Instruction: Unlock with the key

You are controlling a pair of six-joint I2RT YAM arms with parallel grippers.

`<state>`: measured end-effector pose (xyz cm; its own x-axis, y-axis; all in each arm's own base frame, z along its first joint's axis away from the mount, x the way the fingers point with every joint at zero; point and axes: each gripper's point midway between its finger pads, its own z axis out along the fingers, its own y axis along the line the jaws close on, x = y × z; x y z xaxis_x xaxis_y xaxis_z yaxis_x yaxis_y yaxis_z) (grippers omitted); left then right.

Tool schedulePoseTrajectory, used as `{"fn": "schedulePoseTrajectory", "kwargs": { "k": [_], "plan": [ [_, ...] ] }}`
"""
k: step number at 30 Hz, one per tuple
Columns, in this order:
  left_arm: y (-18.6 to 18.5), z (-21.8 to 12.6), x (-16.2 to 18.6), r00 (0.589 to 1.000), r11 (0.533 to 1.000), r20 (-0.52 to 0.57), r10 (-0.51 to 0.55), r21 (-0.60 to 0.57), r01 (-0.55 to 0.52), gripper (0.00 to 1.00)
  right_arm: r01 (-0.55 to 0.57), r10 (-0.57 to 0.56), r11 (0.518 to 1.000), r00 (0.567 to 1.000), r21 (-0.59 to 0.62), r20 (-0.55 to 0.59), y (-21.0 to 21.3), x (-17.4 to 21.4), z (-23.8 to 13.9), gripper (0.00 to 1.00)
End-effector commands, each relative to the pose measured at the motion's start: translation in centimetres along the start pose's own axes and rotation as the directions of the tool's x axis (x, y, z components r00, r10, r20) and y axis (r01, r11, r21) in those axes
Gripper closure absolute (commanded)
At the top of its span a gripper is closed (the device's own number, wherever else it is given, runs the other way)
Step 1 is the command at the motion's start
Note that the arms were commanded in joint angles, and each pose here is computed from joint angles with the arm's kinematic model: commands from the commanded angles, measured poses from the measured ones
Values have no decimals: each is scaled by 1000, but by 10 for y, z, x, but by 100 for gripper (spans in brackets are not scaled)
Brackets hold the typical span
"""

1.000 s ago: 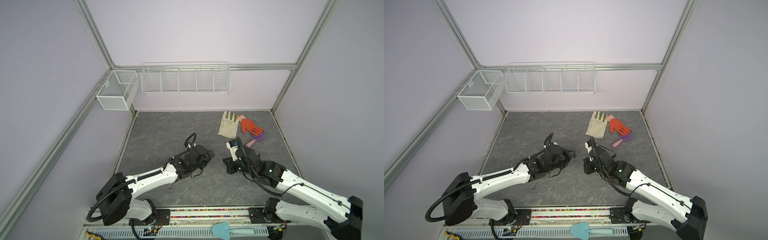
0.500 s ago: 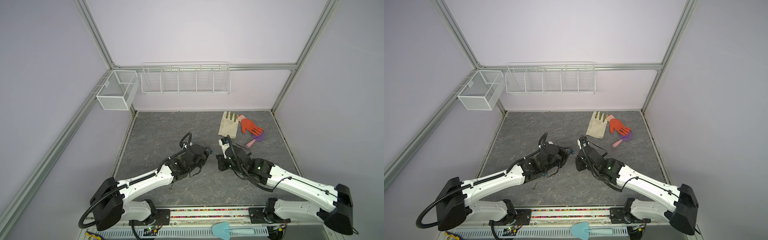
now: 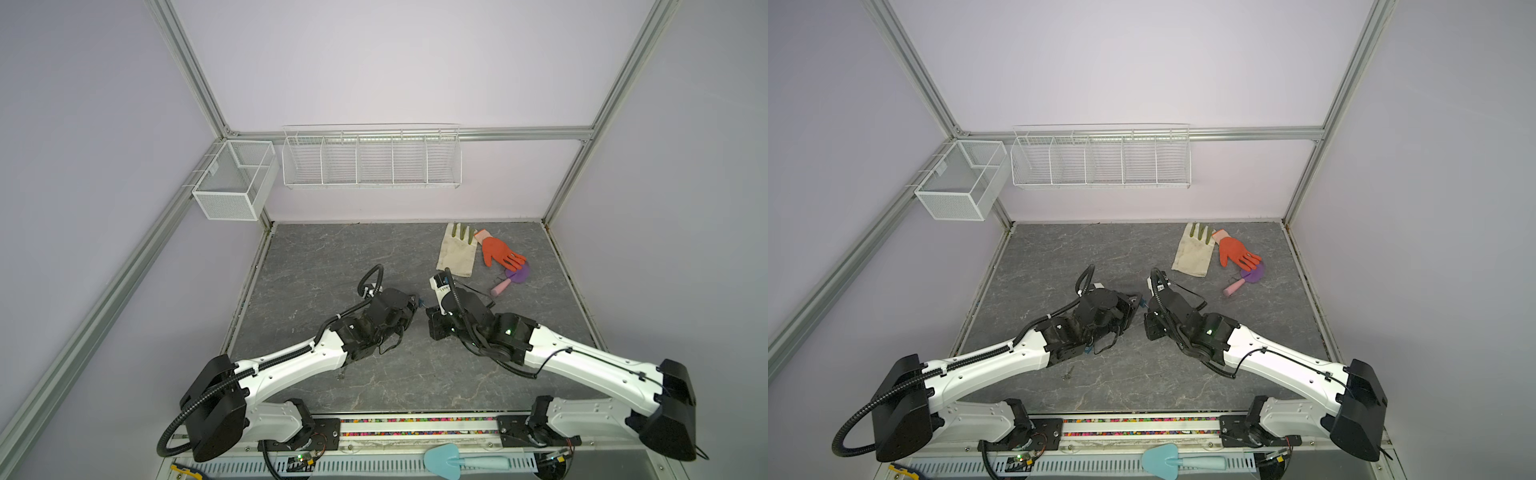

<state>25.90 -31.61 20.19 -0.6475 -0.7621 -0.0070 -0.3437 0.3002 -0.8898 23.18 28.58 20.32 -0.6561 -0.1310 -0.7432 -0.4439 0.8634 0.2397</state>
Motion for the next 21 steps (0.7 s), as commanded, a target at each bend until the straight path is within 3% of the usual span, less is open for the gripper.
{"fn": "schedulePoseTrajectory", "kwargs": {
  "k": [1,21],
  "plan": [
    [-6,-6,-3,1000,1000,12,-22,17,22,94,-6,6,1000,1000,9,22,1,-6,-2,93],
    [-18,-8,-2,1000,1000,4,-5,30,5,95,-33,33,999,999,8,-16,10,-6,12,93]
  ]
}}
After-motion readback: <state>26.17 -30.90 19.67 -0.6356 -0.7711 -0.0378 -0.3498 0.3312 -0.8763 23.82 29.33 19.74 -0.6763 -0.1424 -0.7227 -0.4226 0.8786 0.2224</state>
